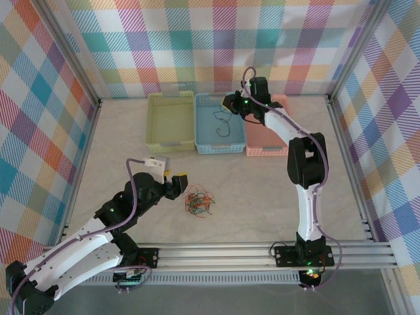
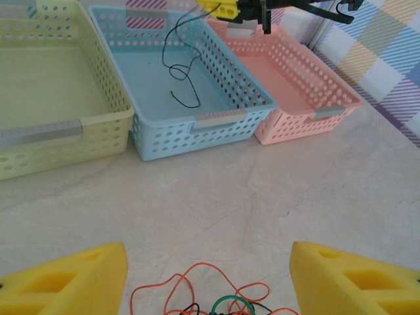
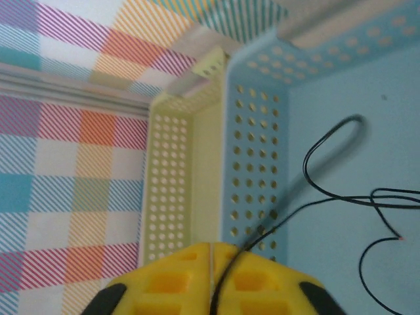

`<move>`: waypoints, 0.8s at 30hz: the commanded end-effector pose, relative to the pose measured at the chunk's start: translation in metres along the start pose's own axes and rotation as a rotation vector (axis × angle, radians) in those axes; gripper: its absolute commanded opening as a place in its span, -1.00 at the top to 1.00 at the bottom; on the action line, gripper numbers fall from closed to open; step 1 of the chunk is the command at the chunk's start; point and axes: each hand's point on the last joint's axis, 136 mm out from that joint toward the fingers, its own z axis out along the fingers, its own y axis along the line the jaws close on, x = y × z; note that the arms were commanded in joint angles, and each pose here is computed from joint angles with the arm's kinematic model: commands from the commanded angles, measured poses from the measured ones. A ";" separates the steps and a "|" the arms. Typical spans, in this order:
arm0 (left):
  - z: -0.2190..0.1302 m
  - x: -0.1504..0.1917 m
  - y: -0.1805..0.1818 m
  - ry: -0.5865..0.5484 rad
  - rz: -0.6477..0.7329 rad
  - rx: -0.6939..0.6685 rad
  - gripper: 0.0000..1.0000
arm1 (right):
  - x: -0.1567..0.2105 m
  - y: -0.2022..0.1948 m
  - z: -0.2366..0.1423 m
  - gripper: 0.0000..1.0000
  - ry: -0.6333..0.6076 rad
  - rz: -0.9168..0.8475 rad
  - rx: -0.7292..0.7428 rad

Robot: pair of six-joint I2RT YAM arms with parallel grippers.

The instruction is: Untangle the cables

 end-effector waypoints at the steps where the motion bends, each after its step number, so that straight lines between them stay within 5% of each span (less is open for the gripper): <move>1: 0.005 0.001 0.002 0.003 -0.010 -0.011 -0.33 | 0.010 0.008 -0.005 0.48 0.055 -0.026 0.022; 6: 0.008 0.004 0.001 0.020 -0.012 -0.009 -0.33 | 0.018 0.017 -0.035 0.21 0.026 -0.115 0.061; 13: 0.010 0.007 -0.002 0.033 -0.034 0.007 -0.35 | 0.061 0.029 -0.083 0.22 0.017 -0.203 0.022; 19: 0.015 0.012 -0.002 0.070 -0.100 -0.001 -0.36 | 0.140 0.029 -0.094 0.33 0.105 -0.363 -0.034; 24: 0.020 0.026 0.017 0.133 -0.141 -0.091 -0.36 | 0.222 0.017 -0.094 0.33 0.300 -0.270 -0.025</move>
